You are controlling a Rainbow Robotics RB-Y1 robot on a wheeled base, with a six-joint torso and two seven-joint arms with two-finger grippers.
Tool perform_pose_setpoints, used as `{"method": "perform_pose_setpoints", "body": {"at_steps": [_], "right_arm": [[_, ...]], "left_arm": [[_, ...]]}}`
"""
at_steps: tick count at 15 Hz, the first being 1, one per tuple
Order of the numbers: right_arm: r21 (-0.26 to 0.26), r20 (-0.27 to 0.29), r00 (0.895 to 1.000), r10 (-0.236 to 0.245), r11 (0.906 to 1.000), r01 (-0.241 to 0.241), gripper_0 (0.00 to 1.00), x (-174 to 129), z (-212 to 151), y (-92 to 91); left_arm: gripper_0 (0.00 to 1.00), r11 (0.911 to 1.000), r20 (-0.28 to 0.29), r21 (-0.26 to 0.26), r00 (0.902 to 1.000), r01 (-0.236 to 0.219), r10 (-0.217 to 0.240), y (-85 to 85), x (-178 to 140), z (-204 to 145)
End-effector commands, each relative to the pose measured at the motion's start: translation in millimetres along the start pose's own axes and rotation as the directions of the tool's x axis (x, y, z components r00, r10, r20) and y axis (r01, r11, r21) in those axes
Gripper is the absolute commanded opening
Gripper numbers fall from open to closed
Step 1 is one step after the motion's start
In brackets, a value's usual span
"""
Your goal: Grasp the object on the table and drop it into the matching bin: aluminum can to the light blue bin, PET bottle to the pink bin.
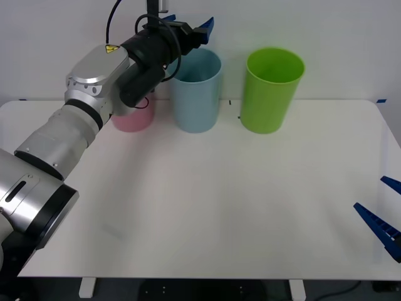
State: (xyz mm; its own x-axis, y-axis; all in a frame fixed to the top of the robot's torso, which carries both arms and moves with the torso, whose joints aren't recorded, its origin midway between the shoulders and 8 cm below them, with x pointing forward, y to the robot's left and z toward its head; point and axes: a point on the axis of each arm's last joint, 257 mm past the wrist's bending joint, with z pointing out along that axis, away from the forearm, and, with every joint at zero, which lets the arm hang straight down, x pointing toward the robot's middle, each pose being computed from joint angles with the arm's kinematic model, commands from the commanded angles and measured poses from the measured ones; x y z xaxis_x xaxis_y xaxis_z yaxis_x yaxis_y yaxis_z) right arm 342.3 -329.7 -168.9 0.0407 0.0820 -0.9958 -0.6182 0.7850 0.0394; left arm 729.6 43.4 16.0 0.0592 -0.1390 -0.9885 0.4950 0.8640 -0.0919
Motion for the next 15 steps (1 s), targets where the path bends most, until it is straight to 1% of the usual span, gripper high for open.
{"method": "perform_pose_setpoints", "body": {"at_steps": [1,4,5,10,12,15], "right_arm": [[0.0,0.0,1.0,0.0,1.0,0.0,1.0,0.0,0.0,0.0],[0.0,0.0,1.0,0.0,1.0,0.0,1.0,0.0,0.0,0.0],[0.0,0.0,1.0,0.0,1.0,0.0,1.0,0.0,0.0,0.0],[0.0,0.0,1.0,0.0,1.0,0.0,1.0,0.0,0.0,0.0],[0.0,0.0,1.0,0.0,1.0,0.0,1.0,0.0,0.0,0.0],[0.0,0.0,1.0,0.0,1.0,0.0,1.0,0.0,0.0,0.0]], "left_arm": [[1.0,0.9998,-0.004,0.012,0.9999,0.013,-0.013,4.8,1.6,-4.2],[1.0,0.9979,-0.011,0.058,0.9995,0.029,-0.028,13.1,3.8,-16.7],[1.0,0.9976,-0.003,0.063,0.9996,0.03,-0.03,16.9,2.9,-22.7],[1.0,0.9958,0.02,0.082,0.999,0.039,-0.041,23.5,11.9,-53.4],[1.0,0.9948,0.03,0.093,0.9986,0.04,-0.043,26.1,15.0,-71.0],[1.0,0.9949,0.035,0.094,0.9985,0.038,-0.041,38.0,19.8,-98.1]]}}
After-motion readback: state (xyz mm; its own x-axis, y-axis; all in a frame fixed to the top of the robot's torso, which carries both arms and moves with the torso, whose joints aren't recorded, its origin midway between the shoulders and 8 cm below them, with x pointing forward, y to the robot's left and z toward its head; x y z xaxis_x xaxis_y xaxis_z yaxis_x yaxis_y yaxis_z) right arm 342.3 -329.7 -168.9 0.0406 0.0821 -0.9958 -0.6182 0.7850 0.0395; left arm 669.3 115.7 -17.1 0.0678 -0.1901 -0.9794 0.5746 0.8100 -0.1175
